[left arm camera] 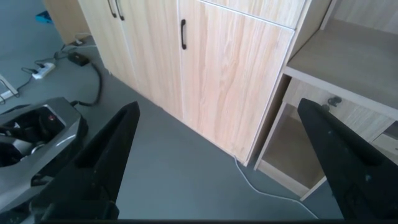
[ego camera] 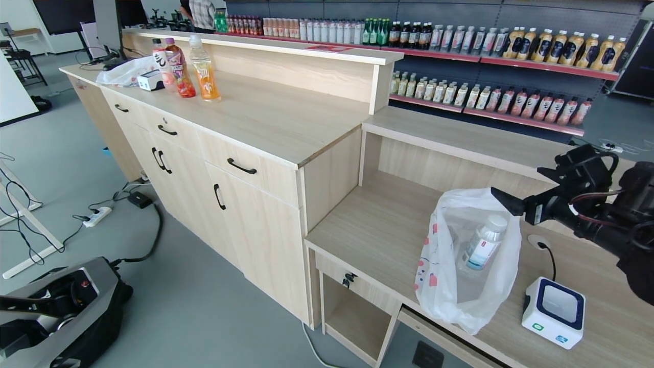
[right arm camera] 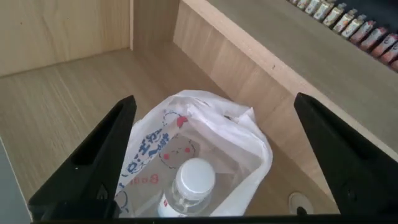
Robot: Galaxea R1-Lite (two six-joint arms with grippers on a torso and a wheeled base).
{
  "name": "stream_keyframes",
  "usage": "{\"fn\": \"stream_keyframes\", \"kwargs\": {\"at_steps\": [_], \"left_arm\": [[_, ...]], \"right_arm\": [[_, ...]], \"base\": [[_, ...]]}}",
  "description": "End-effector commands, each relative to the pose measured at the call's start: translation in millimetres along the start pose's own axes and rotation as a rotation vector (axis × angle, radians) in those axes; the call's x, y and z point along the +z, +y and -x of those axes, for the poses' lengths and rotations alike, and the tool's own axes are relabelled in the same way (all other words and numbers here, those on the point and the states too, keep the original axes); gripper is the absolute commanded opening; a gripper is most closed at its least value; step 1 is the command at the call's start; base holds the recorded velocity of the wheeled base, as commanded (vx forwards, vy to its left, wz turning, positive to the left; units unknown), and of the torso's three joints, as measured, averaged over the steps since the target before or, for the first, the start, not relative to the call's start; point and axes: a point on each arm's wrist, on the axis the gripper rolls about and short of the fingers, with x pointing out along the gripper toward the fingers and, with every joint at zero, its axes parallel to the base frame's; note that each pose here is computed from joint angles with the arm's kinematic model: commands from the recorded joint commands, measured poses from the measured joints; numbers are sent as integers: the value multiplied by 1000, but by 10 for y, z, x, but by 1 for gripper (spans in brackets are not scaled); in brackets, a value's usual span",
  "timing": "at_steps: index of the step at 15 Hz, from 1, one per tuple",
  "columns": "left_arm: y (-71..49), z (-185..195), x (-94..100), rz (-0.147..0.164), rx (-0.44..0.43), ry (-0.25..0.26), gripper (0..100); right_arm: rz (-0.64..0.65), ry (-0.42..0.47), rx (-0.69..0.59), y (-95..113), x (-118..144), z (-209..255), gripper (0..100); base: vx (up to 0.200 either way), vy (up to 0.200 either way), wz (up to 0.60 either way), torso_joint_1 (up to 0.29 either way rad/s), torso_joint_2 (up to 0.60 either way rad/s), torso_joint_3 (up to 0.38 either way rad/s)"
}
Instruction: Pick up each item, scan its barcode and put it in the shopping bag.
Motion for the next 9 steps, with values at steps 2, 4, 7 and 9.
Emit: {"fn": "stream_keyframes", "kwargs": {"at_steps": [2, 4, 7, 9], "left_arm": [[0, 0, 0, 2, 1, 0, 100], [0, 0, 0, 0, 1, 0, 100], [0, 0, 0, 0, 1, 0, 100], [0, 0, 0, 2, 1, 0, 100]], "right_arm": [[99, -174, -67, -60, 847, 782, 100], [80, -132, -121, -127, 1068, 1018, 100], [-108, 178, -336, -203, 1274, 1336, 100], [-256, 418, -419, -207, 1164, 1368, 100]], "base": [[0, 0, -600, 0, 2, 5], [0, 0, -600, 7, 2, 2], [0, 0, -600, -4, 1, 2], [0, 0, -600, 88, -178, -98]]}}
